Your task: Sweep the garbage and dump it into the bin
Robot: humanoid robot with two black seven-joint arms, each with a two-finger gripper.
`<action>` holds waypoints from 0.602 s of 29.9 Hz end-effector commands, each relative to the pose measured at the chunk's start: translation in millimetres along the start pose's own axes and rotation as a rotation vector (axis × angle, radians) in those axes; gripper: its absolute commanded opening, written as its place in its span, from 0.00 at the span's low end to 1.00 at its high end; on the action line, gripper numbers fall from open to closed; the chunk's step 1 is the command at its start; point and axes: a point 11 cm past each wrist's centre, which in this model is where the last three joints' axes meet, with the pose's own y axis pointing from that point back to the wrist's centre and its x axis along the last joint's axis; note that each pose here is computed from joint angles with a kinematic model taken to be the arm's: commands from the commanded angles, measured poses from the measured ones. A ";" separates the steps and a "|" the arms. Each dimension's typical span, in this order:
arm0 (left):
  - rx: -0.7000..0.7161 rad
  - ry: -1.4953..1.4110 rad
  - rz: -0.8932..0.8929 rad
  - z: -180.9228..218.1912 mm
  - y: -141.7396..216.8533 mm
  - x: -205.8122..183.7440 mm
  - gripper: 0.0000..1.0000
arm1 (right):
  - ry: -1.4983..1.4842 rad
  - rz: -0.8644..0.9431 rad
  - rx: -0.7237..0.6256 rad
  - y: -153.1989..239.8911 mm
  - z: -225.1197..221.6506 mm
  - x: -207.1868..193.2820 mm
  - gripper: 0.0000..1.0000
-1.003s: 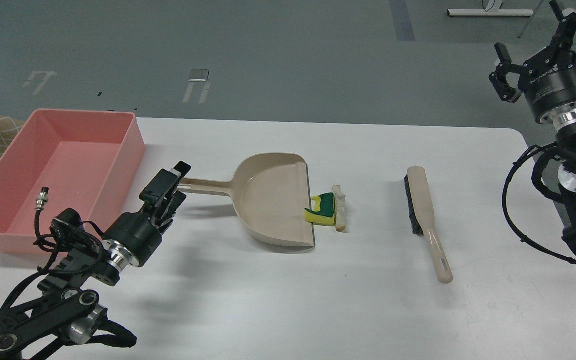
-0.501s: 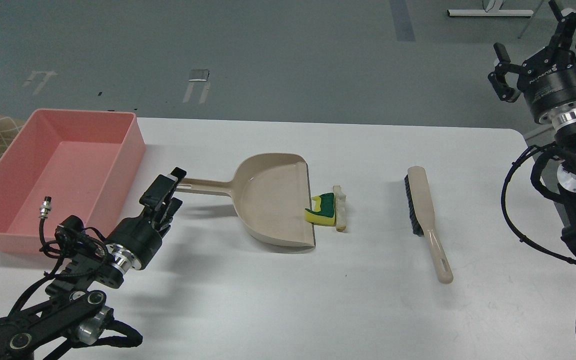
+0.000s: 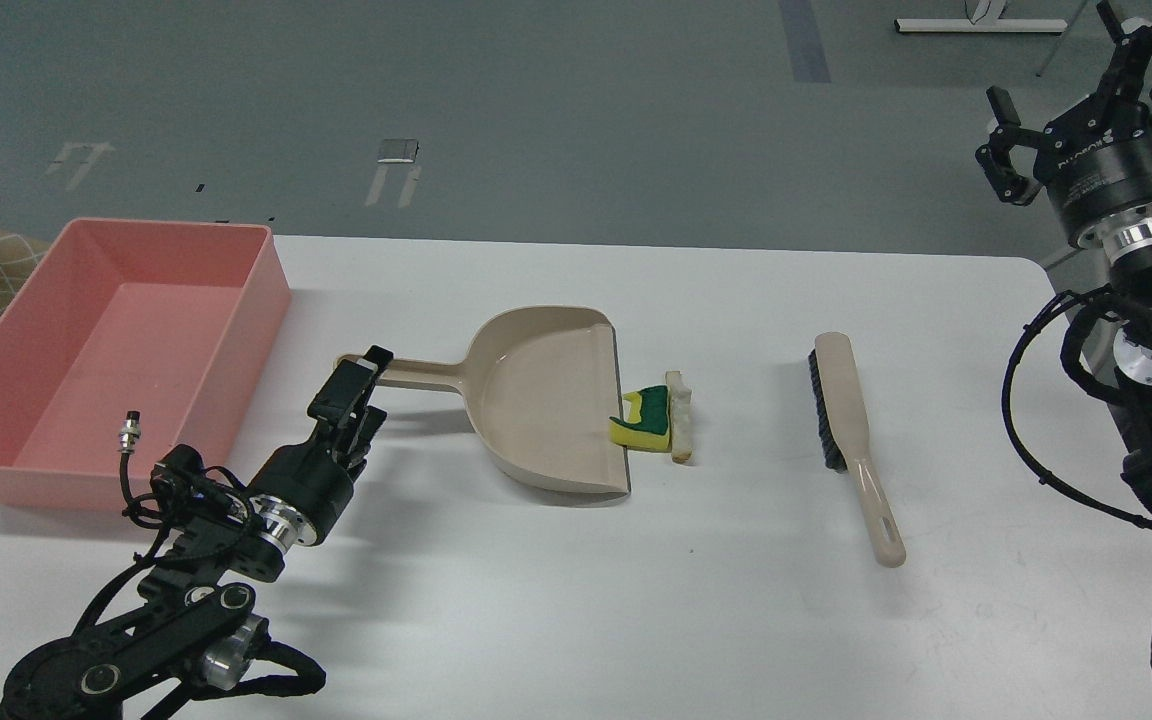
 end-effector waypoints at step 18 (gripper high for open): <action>0.003 -0.003 0.085 -9.5 -21.7 7.0 0.98 | -0.005 -0.004 0.000 -0.6 1.4 -2.2 1.00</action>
